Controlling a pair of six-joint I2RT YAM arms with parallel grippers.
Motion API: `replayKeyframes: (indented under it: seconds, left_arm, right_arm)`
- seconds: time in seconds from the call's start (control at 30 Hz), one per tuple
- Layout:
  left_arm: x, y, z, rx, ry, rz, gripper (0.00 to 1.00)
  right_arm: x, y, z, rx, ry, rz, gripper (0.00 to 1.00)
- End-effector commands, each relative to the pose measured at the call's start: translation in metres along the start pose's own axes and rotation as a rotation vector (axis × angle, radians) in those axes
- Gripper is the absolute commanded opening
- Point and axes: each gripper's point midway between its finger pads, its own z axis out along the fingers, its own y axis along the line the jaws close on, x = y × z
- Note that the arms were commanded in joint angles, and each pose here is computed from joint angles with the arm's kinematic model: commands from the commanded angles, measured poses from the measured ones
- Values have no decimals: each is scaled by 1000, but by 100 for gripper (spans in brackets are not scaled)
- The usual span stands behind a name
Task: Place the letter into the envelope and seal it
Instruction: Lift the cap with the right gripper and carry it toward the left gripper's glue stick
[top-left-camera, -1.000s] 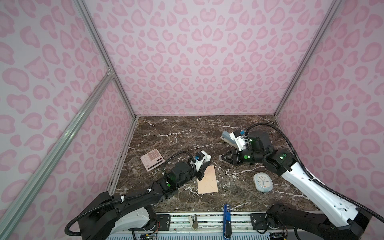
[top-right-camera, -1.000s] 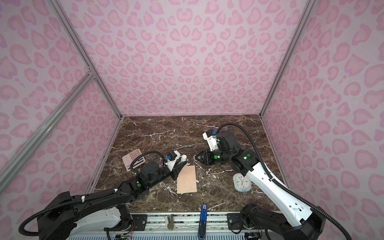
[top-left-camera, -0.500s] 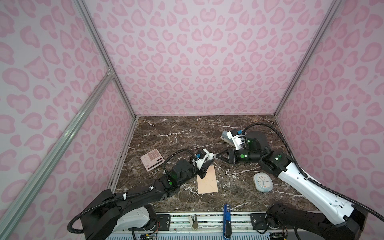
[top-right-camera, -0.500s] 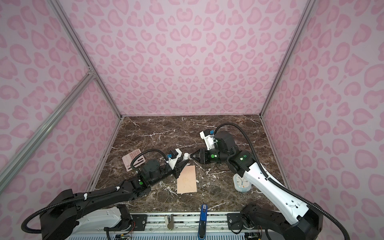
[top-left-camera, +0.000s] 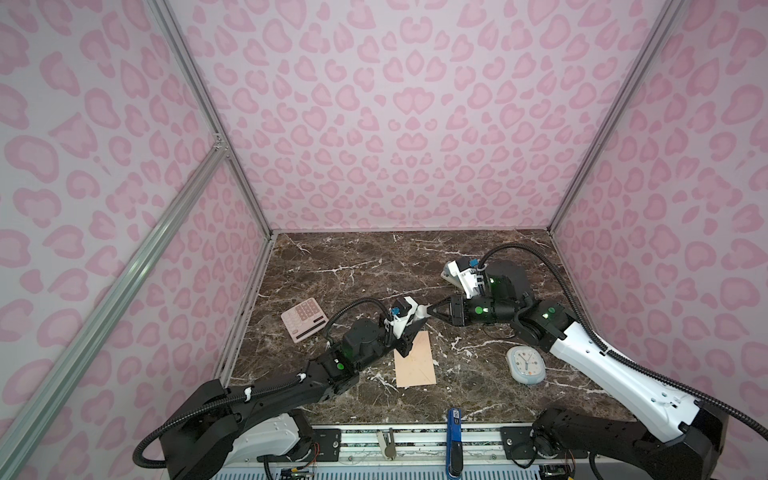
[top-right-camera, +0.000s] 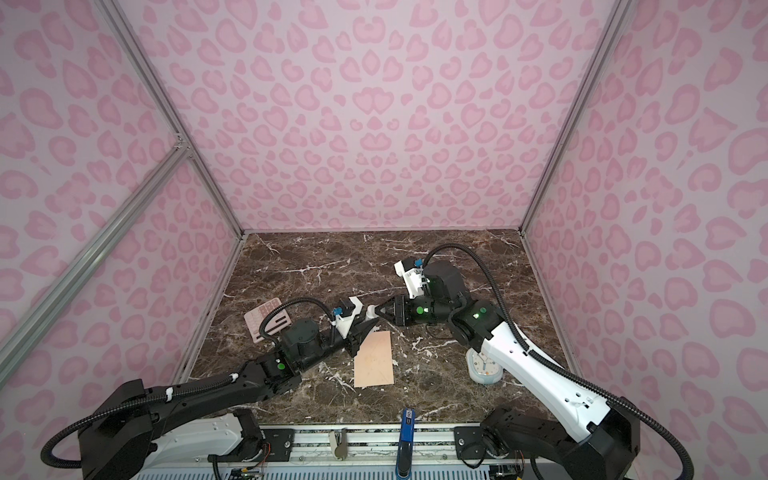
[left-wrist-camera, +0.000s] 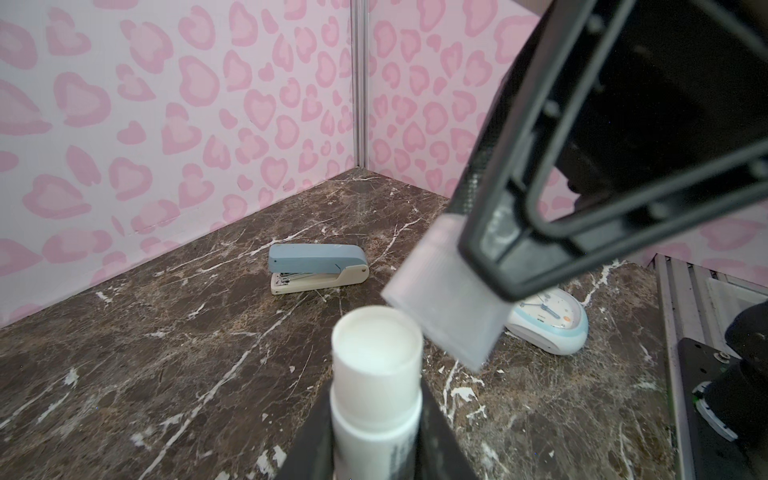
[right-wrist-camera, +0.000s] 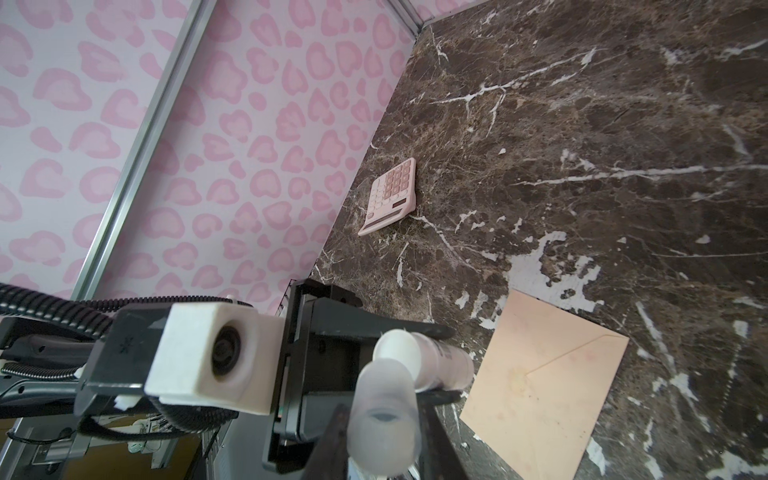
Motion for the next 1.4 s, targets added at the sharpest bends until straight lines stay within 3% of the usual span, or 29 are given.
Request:
replayKeyframes:
  seconds: [0.0, 0.6, 1.37]
  left_arm:
    - [-18, -1, -2, 6, -71, -2, 4]
    - [-14, -13, 4, 58, -58, -8, 4]
    - [-18, -15, 3, 50, -44, 47, 4]
  right_arm:
    - [0, -4, 1, 16, 0, -8, 27]
    - [-5, 1, 9, -11, 13, -6, 27]
    - [8, -2, 19, 98, 133, -68, 26]
